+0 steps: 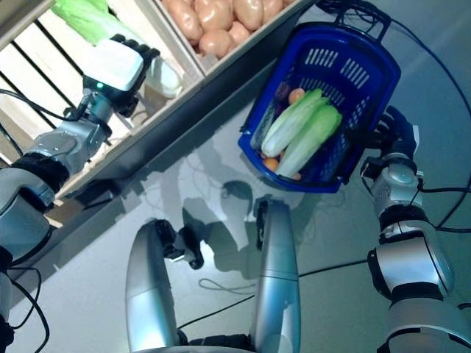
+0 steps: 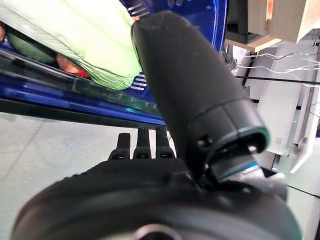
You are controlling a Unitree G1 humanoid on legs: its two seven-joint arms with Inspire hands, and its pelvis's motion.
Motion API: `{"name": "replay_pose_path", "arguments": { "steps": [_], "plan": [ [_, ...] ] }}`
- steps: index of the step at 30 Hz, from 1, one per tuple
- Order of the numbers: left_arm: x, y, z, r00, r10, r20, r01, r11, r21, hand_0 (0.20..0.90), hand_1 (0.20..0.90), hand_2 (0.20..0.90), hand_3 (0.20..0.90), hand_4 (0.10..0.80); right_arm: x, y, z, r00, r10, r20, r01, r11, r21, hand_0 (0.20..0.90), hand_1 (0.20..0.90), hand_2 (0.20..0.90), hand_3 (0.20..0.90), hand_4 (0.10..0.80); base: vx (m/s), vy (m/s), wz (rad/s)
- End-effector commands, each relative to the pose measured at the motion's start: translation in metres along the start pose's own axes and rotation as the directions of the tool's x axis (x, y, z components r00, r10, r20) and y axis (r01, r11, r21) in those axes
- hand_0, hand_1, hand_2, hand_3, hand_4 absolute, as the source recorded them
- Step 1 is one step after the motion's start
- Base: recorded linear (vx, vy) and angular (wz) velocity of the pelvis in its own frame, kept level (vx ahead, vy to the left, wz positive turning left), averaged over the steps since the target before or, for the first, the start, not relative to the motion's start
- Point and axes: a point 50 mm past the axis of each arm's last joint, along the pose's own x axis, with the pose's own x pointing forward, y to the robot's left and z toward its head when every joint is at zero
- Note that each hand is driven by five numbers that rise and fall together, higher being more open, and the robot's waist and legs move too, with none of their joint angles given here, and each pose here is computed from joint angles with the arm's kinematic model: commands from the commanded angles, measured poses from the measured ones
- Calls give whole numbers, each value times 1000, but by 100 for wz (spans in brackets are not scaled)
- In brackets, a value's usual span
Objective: Put vegetables into the basket
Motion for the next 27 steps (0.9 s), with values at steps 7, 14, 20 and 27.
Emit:
{"name": "replay_pose_path", "arguments": {
  "steps": [7,14,20,27],
  "plan": [
    [18,56,-31,964,265,13,-263,948,181,900,900,900,900,800,2,-15,29,990,-8,141,0,998,59,900,900,900,900,800,4,0,-3],
    [16,44,-35,996,86,1,-84,961,262,900,900,900,900,800,2,-9,30,988,26,154,-38,997,71,900,900,900,900,800,26,2,-1],
    [19,35,-29,988,-151,42,116,886,449,900,900,900,900,800,2,-4,41,982,63,177,-79,993,85,900,900,900,900,800,3,-1,-2],
    [17,25,-35,949,-302,-88,311,853,420,900,900,900,900,800,3,3,47,976,97,194,-116,989,92,900,900,900,900,800,-2,0,-1]
  ]
}}
